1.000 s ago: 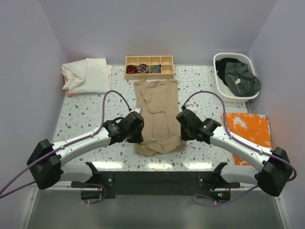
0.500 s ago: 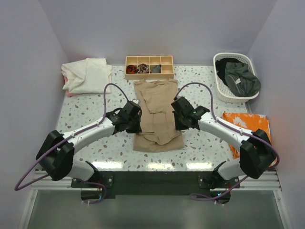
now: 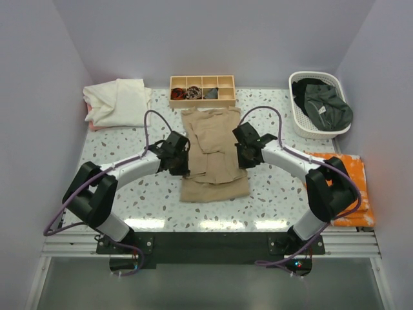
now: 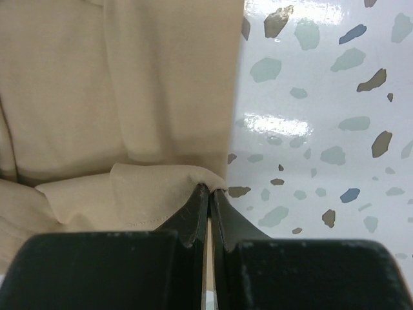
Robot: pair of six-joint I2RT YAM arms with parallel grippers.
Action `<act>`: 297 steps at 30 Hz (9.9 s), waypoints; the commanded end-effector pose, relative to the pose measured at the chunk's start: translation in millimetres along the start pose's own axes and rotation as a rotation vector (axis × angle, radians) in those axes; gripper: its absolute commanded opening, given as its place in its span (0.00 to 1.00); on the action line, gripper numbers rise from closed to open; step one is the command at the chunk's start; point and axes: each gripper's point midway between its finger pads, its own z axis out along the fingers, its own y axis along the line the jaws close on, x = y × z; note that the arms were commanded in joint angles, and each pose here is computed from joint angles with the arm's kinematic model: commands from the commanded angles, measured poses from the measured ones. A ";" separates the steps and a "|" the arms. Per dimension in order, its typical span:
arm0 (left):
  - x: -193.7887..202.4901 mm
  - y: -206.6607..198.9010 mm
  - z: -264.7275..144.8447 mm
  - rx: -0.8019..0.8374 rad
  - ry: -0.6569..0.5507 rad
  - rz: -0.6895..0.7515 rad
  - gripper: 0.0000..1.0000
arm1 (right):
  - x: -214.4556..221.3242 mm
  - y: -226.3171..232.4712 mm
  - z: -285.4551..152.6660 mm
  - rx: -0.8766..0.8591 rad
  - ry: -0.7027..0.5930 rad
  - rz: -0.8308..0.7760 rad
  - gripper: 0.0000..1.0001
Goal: Fold and stack the t-shirts
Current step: Fold the folded rectangular tshirt in 1/3 of the way, then grab one side of the 2/3 rectangular tshirt with both arms
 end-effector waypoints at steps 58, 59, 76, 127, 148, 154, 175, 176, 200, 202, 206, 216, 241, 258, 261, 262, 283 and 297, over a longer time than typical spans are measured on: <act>-16.0 -43.9 16.3 0.262 0.017 0.088 1.00 | 2.6 64.5 16.2 -0.265 0.038 -0.048 0.40; -18.8 -42.1 18.5 0.248 0.011 0.088 1.00 | -2.0 65.0 16.9 -0.259 0.029 -0.049 0.40; -64.4 -20.7 38.4 0.121 -0.064 0.087 1.00 | -67.7 48.2 35.5 -0.124 -0.109 -0.067 0.40; -93.9 19.8 0.3 0.055 -0.251 -0.131 1.00 | -17.8 90.0 -2.4 -0.495 -0.025 -0.041 0.41; 92.9 17.2 0.2 0.095 -0.017 -0.101 1.00 | 139.4 41.2 20.0 -0.243 0.254 -0.041 0.38; 147.6 40.9 -21.0 0.054 0.078 -0.142 1.00 | 178.0 9.2 1.3 -0.147 0.301 0.007 0.38; 32.1 -48.8 -79.4 0.217 -0.221 0.039 1.00 | 68.2 28.2 -76.0 -0.215 -0.103 0.046 0.45; 28.6 -47.5 -69.7 0.187 -0.221 0.063 1.00 | 65.5 30.5 -74.6 -0.218 -0.107 0.036 0.45; -8.0 -47.1 0.4 0.045 -0.333 0.248 0.47 | 139.5 38.9 -20.3 -0.295 0.099 0.074 0.44; -6.3 -44.6 6.3 0.031 -0.325 0.253 0.15 | 139.7 39.1 -19.5 -0.294 0.100 0.074 0.44; -3.8 -42.7 13.5 0.018 -0.307 0.253 0.09 | 140.9 38.0 -18.6 -0.289 0.106 0.072 0.44; -9.1 -38.8 4.5 -0.004 -0.331 0.247 0.00 | 150.1 30.1 -11.7 -0.251 0.124 0.074 0.44; -25.0 19.1 -12.3 -0.186 -0.390 0.114 0.00 | 166.0 22.0 0.3 -0.194 0.189 0.077 0.44; -26.0 -11.2 -30.2 -0.057 -0.331 0.103 1.00 | 95.2 9.7 -71.6 -0.251 -0.162 0.104 0.51; -3.4 -4.7 -35.4 -0.026 -0.281 0.040 1.00 | 93.7 -7.0 -83.4 -0.203 -0.201 0.139 0.57; 1.4 -8.1 -36.8 0.006 -0.270 0.030 1.00 | 95.2 -10.1 -85.1 -0.194 -0.200 0.146 0.57; 96.8 -46.3 -88.7 0.598 -0.197 -0.170 1.00 | 91.2 -18.7 -93.9 -0.182 -0.245 0.156 0.58; 98.2 7.3 -88.4 0.275 -0.301 -0.229 1.00 | 114.5 -21.8 -74.6 -0.153 -0.168 0.209 0.58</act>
